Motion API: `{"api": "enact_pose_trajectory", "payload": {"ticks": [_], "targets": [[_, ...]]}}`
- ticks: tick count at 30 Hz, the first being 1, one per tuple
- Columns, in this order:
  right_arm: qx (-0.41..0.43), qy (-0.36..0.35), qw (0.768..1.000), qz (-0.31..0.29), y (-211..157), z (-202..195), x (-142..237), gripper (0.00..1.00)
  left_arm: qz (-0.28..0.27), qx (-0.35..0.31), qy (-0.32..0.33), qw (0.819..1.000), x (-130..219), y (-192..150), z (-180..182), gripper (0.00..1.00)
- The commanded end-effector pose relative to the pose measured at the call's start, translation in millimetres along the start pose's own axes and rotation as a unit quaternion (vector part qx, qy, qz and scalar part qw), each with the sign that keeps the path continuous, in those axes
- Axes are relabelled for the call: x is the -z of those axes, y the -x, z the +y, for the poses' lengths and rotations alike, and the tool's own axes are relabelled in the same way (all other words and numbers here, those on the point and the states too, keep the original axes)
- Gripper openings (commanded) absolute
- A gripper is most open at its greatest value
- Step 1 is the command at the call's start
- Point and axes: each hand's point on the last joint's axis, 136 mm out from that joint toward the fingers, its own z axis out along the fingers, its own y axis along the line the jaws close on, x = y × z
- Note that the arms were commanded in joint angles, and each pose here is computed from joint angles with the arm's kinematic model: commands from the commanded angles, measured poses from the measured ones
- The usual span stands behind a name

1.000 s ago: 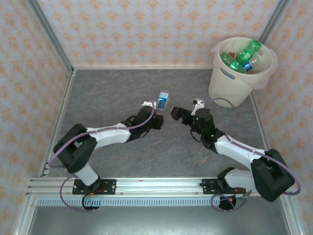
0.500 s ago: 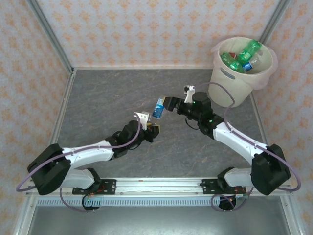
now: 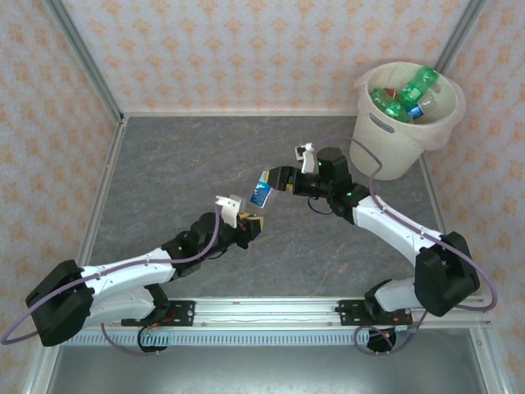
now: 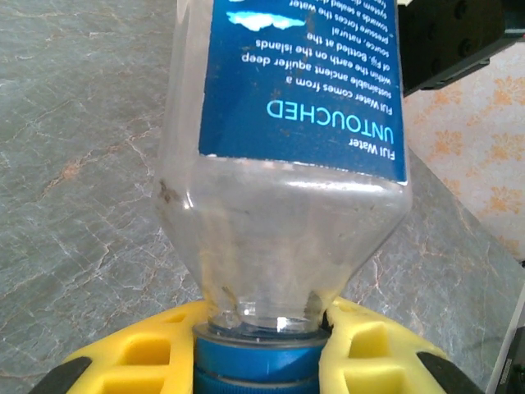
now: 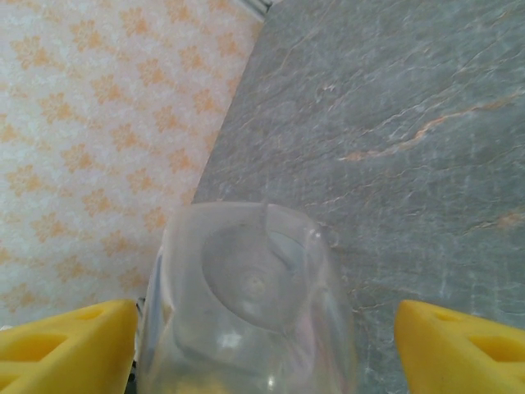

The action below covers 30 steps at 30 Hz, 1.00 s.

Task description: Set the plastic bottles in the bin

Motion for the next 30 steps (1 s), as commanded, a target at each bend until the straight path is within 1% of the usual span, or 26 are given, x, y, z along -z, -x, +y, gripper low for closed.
{"api": "enact_pose_trajectory", "payload": {"ticks": [1, 5, 7, 8, 9, 11, 12, 13, 14, 15, 16, 20, 22, 25, 27, 30], "targets": [[0.006, 0.032, 0.999, 0.032, -1, 17, -1, 0.77, -0.011, -0.015, -0.031, 0.999, 4, 5, -14, 0.21], [0.009, 0.035, 0.999, 0.04, -3, 21, 1, 0.64, -0.011, -0.016, -0.024, 1.0, 5, 5, -12, 0.21], [0.016, 0.036, 0.998, 0.04, -3, 23, 4, 0.57, -0.015, -0.015, -0.02, 1.0, 6, 7, -11, 0.22], [0.02, 0.034, 0.999, 0.037, -2, 25, 6, 0.52, -0.017, -0.014, -0.017, 1.0, 6, 8, -10, 0.23], [0.024, 0.032, 0.999, 0.032, 0, 26, 8, 0.48, -0.018, -0.013, -0.016, 1.0, 6, 9, -10, 0.3], [0.026, 0.02, 0.999, 0.016, 7, 28, 14, 0.47, -0.024, -0.011, -0.01, 1.0, 7, 14, -10, 0.48], [0.027, 0.011, 1.0, 0.003, 13, 29, 18, 0.47, -0.03, -0.009, -0.003, 1.0, 8, 17, -8, 0.62], [0.025, -0.004, 1.0, -0.017, 21, 29, 23, 0.45, -0.038, -0.004, 0.006, 0.999, 10, 21, -5, 0.81], [0.021, -0.025, 0.999, -0.043, 31, 27, 30, 0.45, -0.045, -0.001, 0.01, 0.999, 12, 23, -3, 0.89], [0.022, -0.031, 0.997, -0.061, 39, 30, 37, 0.43, -0.052, 0.001, 0.011, 0.999, 14, 25, -3, 0.97], [0.023, -0.036, 0.996, -0.084, 49, 33, 46, 0.43, -0.06, 0.004, 0.011, 0.998, 16, 28, -3, 0.99], [0.021, -0.077, 0.983, -0.165, 91, 36, 84, 0.43, -0.087, 0.019, 0.011, 0.996, 28, 40, -3, 0.99], [0.02, -0.1, 0.976, -0.193, 110, 32, 101, 0.43, -0.099, 0.027, 0.009, 0.995, 34, 44, -4, 0.99], [0.024, -0.114, 0.966, -0.229, 140, 39, 132, 0.44, -0.112, 0.04, -0.002, 0.993, 41, 48, -5, 0.99], [0.021, -0.133, 0.957, -0.256, 161, 37, 152, 0.44, -0.119, 0.045, -0.009, 0.992, 44, 48, -6, 0.99], [0.003, -0.178, 0.935, -0.306, 191, 25, 188, 0.43, -0.125, 0.052, -0.021, 0.991, 48, 46, -8, 0.99]]}}
